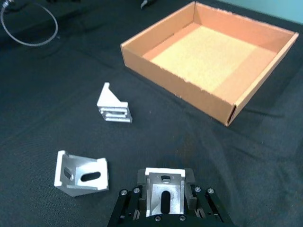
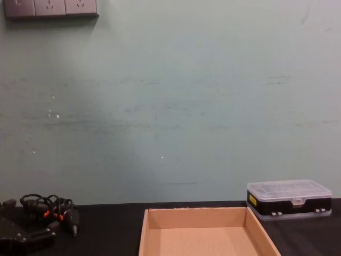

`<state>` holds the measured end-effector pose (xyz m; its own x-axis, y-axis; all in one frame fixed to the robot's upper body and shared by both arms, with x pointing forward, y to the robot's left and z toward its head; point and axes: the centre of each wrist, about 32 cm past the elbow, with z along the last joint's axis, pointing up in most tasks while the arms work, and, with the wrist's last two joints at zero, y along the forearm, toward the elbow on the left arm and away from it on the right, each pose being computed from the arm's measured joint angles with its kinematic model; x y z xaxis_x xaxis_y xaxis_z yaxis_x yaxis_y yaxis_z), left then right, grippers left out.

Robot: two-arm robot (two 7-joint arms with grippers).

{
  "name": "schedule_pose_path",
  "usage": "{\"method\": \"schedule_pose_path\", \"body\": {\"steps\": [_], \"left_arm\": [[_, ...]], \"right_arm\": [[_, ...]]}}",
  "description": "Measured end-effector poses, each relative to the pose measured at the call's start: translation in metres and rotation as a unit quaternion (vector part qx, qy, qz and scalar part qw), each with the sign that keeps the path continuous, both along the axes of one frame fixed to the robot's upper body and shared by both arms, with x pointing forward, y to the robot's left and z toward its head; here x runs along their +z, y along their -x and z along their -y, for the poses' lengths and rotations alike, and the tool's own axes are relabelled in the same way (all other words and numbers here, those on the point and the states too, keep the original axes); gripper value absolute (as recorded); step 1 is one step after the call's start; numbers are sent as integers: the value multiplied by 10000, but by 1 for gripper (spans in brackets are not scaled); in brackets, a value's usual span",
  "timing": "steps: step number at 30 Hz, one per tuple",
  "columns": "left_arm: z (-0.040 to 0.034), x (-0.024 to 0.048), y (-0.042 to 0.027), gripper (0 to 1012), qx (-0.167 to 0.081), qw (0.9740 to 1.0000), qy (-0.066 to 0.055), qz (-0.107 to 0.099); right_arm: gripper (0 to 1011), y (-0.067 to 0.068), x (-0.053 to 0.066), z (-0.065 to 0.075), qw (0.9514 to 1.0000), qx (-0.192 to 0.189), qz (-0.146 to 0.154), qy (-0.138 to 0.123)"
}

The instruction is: Use one hand to pick up the angle iron from the table and place it into the box.

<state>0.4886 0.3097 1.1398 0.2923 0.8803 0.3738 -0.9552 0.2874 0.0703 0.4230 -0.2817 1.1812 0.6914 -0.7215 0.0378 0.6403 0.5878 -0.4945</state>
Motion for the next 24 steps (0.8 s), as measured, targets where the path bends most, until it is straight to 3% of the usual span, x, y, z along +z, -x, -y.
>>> {"method": "schedule_pose_path", "body": {"steps": [8,13,15,18,24], "left_arm": [[0,0,0,1000,0,10000,0,0],[0,0,0,1000,0,10000,0,0],[0,0,0,1000,0,10000,0,0],[0,0,0,1000,0,10000,0,0],[0,0,0,1000,0,10000,0,0]], "right_arm": [[449,25,232,-23,9991,-11,419,-110],[449,-13,426,-50,9964,-70,830,-150],[449,-24,447,-56,9960,-77,881,-149],[449,-116,564,-108,9922,-134,1234,-101],[449,-309,623,-230,9884,-148,1511,-70]]}}
